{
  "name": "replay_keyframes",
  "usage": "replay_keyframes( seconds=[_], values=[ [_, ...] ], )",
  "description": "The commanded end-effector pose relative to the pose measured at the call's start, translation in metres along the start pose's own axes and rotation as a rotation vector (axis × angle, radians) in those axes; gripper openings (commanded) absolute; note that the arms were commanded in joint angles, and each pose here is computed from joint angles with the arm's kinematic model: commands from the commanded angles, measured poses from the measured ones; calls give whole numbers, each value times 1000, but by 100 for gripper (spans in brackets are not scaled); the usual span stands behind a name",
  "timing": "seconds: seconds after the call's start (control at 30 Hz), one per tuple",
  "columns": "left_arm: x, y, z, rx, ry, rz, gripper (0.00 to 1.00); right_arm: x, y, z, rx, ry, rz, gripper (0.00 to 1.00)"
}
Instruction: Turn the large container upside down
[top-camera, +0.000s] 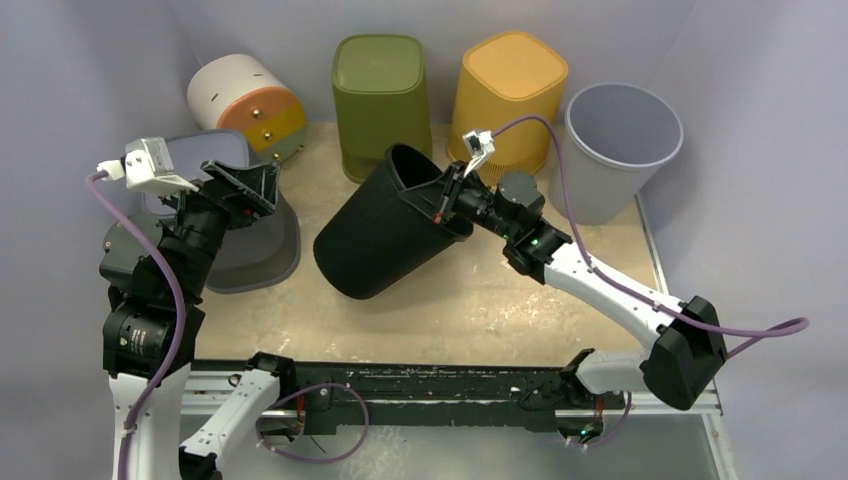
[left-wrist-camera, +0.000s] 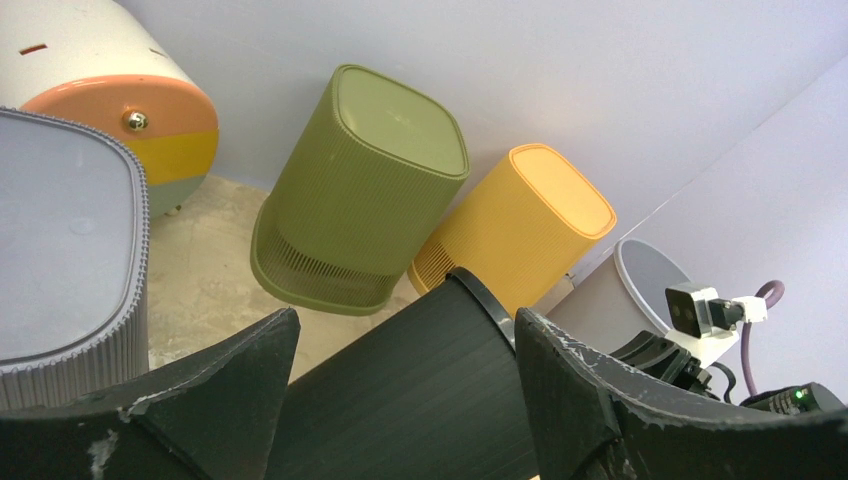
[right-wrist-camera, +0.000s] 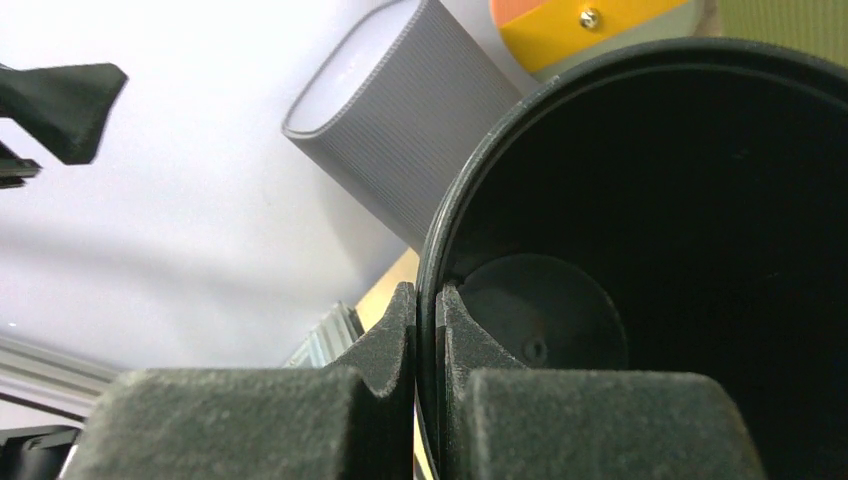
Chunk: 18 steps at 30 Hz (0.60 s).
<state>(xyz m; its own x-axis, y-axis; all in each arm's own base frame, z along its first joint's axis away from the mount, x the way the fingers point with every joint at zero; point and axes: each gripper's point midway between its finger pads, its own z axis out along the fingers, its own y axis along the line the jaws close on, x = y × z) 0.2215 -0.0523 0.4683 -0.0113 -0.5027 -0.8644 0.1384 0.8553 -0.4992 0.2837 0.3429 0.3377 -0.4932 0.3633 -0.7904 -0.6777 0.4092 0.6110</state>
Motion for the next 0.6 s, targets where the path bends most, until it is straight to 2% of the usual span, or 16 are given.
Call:
replay_keyframes(
  seconds=[0.0, 0.23, 0.43, 0.57],
  values=[
    [-16, -9, -4, 26, -43, 4, 76, -52, 56, -2, -227, -260, 60, 0],
    [-14, -8, -4, 21, -29, 10, 76, -28, 49, 0, -291, -316, 185, 0],
    [-12, -4, -5, 5, -23, 16, 77, 15, 7, -6, -208, -264, 328, 0],
    [-12, -4, -5, 4, -23, 18, 77, 41, -37, -29, -137, -274, 445, 0]
  ],
)
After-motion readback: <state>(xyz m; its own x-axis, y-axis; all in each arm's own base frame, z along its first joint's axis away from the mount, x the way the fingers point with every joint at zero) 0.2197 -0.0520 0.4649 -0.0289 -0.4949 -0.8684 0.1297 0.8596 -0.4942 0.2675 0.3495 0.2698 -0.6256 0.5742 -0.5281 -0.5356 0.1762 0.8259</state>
